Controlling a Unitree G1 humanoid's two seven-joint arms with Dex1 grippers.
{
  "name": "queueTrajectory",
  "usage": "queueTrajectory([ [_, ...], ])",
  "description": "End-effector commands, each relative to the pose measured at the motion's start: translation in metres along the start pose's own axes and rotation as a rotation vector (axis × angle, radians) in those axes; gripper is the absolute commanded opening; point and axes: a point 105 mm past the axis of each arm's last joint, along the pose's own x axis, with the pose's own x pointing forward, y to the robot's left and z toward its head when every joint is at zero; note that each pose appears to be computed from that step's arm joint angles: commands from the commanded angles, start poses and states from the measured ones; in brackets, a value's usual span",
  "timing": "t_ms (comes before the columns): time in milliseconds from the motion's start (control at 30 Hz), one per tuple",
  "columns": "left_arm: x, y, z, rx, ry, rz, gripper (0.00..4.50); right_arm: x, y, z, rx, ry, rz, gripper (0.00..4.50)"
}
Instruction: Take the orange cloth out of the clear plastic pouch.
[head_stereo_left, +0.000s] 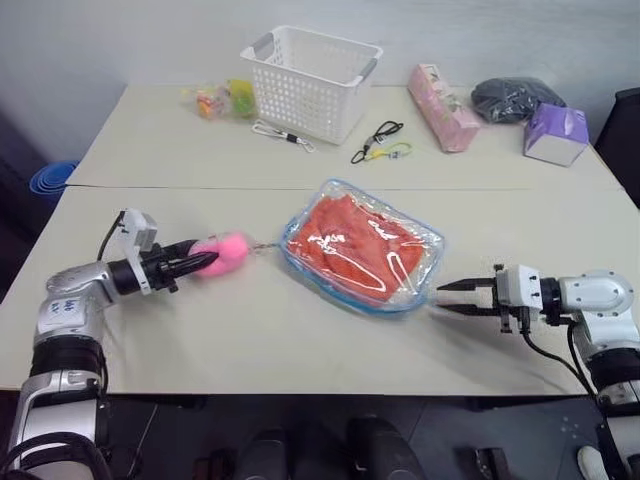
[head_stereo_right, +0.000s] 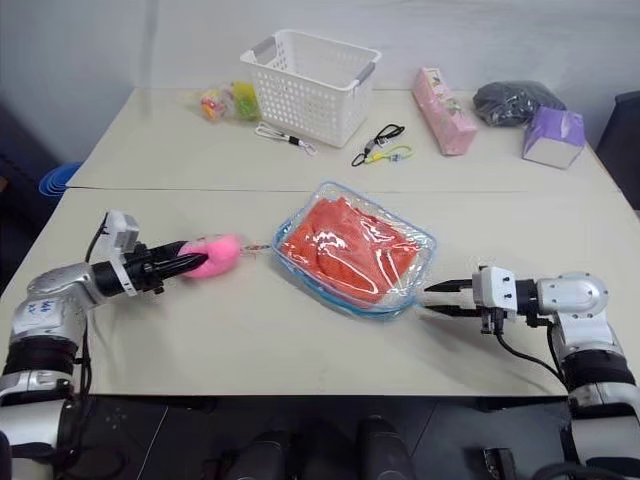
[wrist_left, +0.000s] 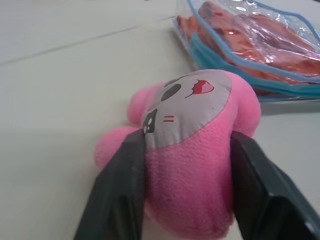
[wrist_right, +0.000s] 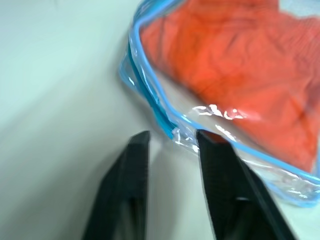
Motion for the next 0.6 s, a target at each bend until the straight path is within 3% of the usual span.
queueTrajectory([
  [33, -0.014, -0.008, 0.031, 0.205, -0.021, -0.035, 3.34, -0.015, -0.006, 0.025, 0.029, -0.089, -0.133, 2.82],
  [167, -0.019, -0.019, 0.042, 0.369, 0.028, -0.092, 4.50, -0.032, 0.022, 0.034, 0.125, -0.088, -0.198, 4.19],
  [200, -0.020, -0.021, 0.042, 0.402, 0.048, -0.102, 4.50, -0.034, 0.028, 0.037, 0.145, -0.090, -0.212, 4.45],
  [400, 0.014, -0.039, 0.055, 0.557, -0.006, -0.210, 4.50, -0.030, 0.056, 0.062, 0.193, -0.133, -0.298, 4.45],
  [600, 0.083, -0.063, 0.044, 0.761, 0.016, -0.400, 4.50, -0.016, 0.077, 0.074, 0.191, -0.178, -0.384, 4.45],
])
